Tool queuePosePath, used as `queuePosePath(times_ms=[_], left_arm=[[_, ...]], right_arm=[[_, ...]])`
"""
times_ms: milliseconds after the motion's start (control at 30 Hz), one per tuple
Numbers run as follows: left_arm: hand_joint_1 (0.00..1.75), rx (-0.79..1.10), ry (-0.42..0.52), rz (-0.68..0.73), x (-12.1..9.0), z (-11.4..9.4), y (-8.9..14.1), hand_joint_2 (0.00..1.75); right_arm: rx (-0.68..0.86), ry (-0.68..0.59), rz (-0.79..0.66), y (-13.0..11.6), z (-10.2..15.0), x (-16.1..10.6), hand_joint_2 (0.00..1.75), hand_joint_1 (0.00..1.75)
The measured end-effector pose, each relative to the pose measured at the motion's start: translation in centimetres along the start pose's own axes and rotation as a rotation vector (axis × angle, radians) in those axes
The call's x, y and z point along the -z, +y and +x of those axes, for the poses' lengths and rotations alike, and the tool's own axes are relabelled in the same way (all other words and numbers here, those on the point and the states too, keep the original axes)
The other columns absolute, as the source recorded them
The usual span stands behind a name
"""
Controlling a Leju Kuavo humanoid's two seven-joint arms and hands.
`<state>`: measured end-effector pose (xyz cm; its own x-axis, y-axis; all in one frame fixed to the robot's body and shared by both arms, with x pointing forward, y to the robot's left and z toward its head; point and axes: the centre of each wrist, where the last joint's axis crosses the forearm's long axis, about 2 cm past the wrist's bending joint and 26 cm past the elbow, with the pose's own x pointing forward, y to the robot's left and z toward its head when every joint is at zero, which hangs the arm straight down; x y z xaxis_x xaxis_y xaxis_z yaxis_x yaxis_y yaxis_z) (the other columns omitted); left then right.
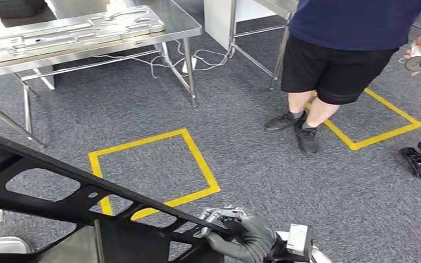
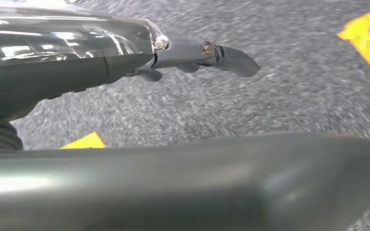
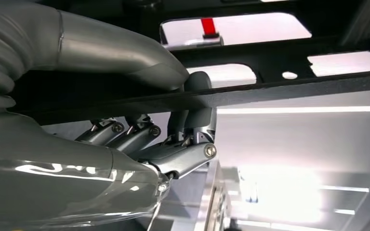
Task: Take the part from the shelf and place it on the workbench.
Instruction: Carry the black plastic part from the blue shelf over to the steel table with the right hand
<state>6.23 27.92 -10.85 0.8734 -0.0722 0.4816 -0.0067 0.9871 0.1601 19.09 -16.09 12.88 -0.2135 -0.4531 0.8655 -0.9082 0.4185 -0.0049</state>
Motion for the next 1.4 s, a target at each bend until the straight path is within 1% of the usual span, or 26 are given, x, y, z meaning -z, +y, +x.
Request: queuePosePath(times_ms=[200,333,467,833,1400], left_arm=[[0.00,0.000,-0.003,0.001,0.05,0.11,0.04,1.75],[0.00,0.001,0.004,0.000,-0.08,-0.23,0.03,1.75],[0.00,-0.009,-0.005,-0.007,0.03,0.08,0.01,1.75],[0.00,-0.131,-0.020,-0.067,-0.07,-0.19,-0.13,1.75],[0.00,-0.228,-0.022,-0.086,-0.06,-0.18,-0.14,1.75]], right_arm=[[-0.002,-0.001,0.000,-0.07,0.04,0.07,1.75,1.75],[-0.005,-0.006,0.002,-0.15,0.11,0.21,1.75,1.75],[-0.001,-0.001,-0.001,-0.05,0.03,0.04,1.75,1.75],[-0.004,-0.013,-0.005,0.11,0.11,0.20,1.75,1.75],[-0.014,-0.028,-0.017,0.28,0.39,0.13,1.75,1.75]])
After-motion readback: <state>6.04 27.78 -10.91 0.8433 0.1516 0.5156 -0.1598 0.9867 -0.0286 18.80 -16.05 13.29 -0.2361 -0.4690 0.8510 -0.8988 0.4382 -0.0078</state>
